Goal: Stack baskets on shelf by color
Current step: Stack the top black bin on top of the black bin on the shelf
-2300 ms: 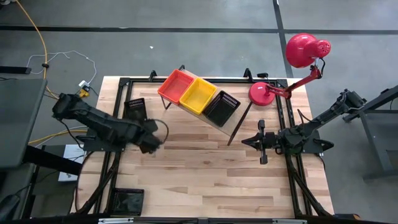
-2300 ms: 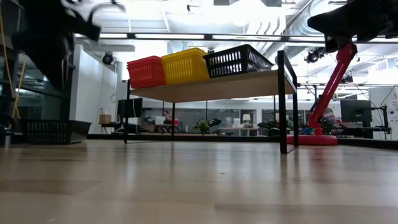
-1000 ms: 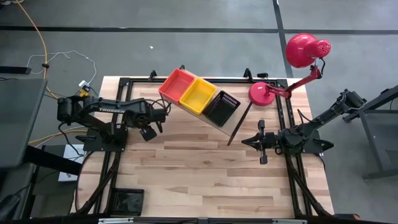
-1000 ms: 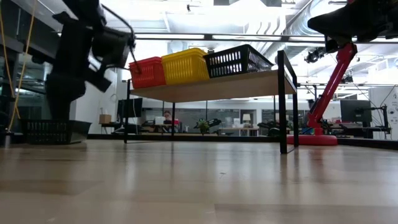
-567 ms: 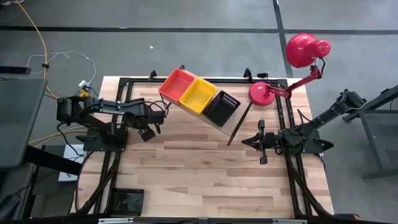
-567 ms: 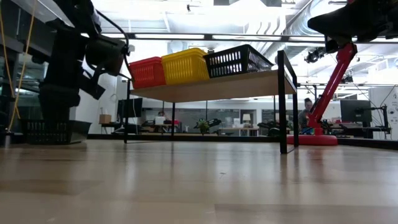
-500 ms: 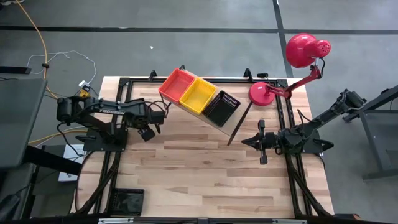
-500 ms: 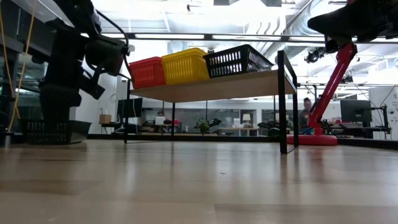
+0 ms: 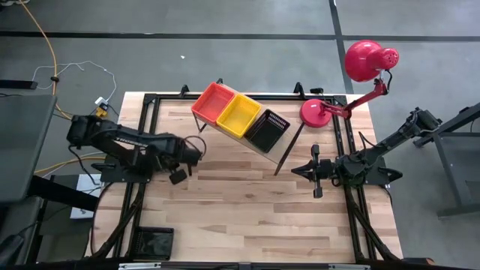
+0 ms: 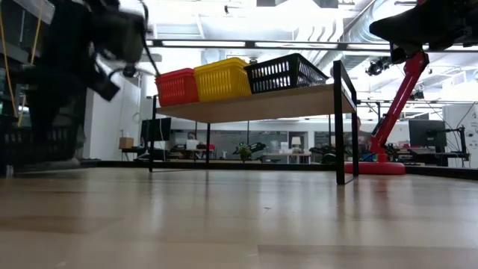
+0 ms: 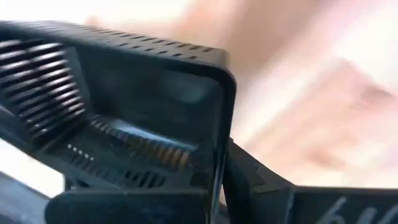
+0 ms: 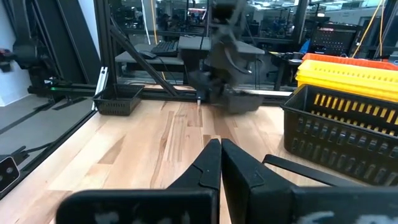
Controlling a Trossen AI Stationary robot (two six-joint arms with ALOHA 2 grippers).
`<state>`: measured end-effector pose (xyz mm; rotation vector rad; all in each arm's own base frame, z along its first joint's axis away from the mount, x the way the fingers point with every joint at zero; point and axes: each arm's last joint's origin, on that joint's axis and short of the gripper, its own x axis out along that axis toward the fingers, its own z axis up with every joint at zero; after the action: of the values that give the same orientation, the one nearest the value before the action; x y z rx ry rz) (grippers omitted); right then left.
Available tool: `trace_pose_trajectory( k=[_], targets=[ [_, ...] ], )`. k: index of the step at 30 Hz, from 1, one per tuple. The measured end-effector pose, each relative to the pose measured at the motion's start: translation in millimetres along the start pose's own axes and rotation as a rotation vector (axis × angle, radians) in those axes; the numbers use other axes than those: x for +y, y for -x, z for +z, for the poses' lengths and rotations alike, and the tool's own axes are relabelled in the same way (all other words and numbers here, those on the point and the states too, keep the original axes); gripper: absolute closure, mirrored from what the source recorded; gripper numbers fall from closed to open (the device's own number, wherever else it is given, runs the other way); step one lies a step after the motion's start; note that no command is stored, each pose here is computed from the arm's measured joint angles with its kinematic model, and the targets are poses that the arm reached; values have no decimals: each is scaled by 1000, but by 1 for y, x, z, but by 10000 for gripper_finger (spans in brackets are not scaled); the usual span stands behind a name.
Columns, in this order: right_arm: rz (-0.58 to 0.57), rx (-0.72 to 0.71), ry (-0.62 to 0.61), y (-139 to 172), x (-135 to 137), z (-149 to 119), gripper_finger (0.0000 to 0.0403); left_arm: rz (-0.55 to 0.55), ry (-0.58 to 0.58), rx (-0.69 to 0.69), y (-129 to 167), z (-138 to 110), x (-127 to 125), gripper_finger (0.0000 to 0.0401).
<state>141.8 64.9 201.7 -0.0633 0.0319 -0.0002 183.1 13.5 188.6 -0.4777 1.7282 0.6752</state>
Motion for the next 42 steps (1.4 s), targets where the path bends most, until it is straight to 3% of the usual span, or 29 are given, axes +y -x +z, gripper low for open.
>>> trace_pose_trajectory(
  k=[6,10,16,21,26,32,37,42],
  targets=[
    [-4,0,0,0,0,0,402,-149,-183,-2,47,-29,-42,399],
    [-4,1,0,0,0,0,402,-255,-345,-89,87,-57,-69,400],
    [-4,1,7,0,0,0,402,-306,-468,-435,149,-97,-88,401],
    [-6,1,8,0,0,0,402,-243,-596,-737,186,-113,-98,401],
    [-10,1,8,0,0,0,402,-45,-785,-890,205,-96,-124,401],
    [-26,2,7,0,-1,0,402,277,-981,-946,216,-48,-151,401],
    [-27,5,11,0,-1,0,402,433,-1028,-932,228,2,-157,401],
    [-26,11,14,0,-1,-1,402,483,-1007,-946,240,52,-151,401]
  ],
)
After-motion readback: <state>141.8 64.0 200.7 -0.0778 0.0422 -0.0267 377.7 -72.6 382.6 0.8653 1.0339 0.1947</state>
